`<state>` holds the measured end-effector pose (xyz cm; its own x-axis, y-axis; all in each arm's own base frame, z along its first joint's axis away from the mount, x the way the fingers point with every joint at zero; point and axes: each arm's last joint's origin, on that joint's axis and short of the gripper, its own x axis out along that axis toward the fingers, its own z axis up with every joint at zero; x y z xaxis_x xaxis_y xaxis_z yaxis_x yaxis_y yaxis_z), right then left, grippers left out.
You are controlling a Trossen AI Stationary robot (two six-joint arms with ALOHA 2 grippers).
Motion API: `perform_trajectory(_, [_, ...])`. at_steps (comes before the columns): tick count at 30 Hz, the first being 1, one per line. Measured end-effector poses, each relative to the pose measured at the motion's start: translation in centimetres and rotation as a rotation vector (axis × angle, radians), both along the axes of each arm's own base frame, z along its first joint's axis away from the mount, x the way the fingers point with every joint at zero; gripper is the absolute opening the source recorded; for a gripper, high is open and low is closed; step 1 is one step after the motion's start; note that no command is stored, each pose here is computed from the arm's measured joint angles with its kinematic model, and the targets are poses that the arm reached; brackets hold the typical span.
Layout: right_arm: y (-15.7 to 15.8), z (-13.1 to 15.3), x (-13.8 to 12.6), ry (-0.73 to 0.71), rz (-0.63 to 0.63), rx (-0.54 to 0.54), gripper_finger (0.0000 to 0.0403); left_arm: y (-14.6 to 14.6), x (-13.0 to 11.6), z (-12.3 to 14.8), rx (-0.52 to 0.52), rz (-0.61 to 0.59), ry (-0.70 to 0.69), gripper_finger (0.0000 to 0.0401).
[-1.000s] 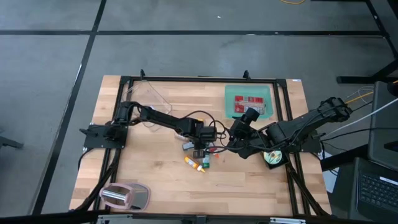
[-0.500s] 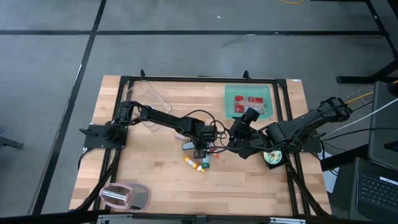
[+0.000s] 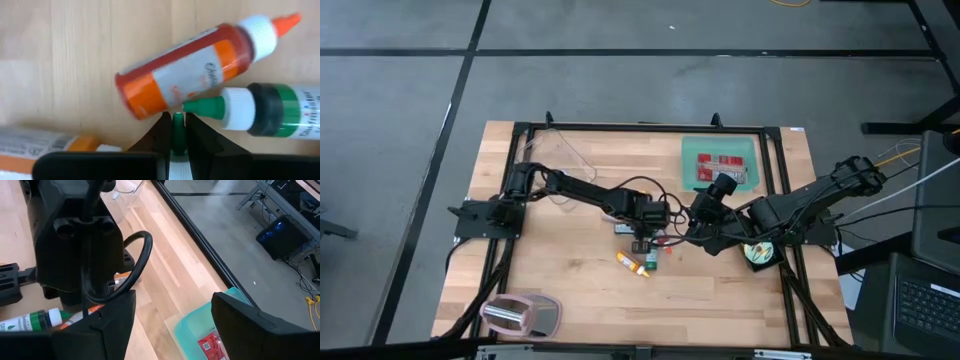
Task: Pick & Place Food Item
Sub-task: Put the left green food coloring bottle into the transparent bin
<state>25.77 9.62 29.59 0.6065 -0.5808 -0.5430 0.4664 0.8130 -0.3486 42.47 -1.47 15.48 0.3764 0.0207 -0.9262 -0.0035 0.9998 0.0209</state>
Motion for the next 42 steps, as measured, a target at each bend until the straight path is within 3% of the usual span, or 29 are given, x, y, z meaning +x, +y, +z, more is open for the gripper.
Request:
perform_trajectory(4, [0.0,0.0,0.0,-0.001,0.001,0.003,0.0259,-0.2,0.2,1.4,0.017,-0.041,-0.078,0.0029])
perform_trajectory(13, [0.2,-0.1,0.0,0.010,0.022,0.046,0.0259,-0.7,-0.6,8.3,0.130,-0.083,-0.331,0.0022])
perform_trajectory(20, [0.3,0.3,-0.1,-0.038,-0.021,-0.073,0.0259,-0.2,-2.9,11.9,0.178,-0.037,-0.458,0.0011])
perform_trajectory(29, [0.4,0.5,0.2,-0.063,-0.011,-0.082,0.0259,0.0,-8.6,13.6,0.278,0.092,-0.497,0.0009])
perform_trajectory(37, [0.5,0.5,0.3,-0.066,-0.004,-0.086,0.0259,-1.0,-15.5,15.8,0.299,0.221,-0.668,0.0008])
perform_trajectory(42, [0.5,0.6,0.4,-0.070,-0.003,-0.086,0.0259,-1.5,-19.4,17.9,0.371,0.292,-0.719,0.0008])
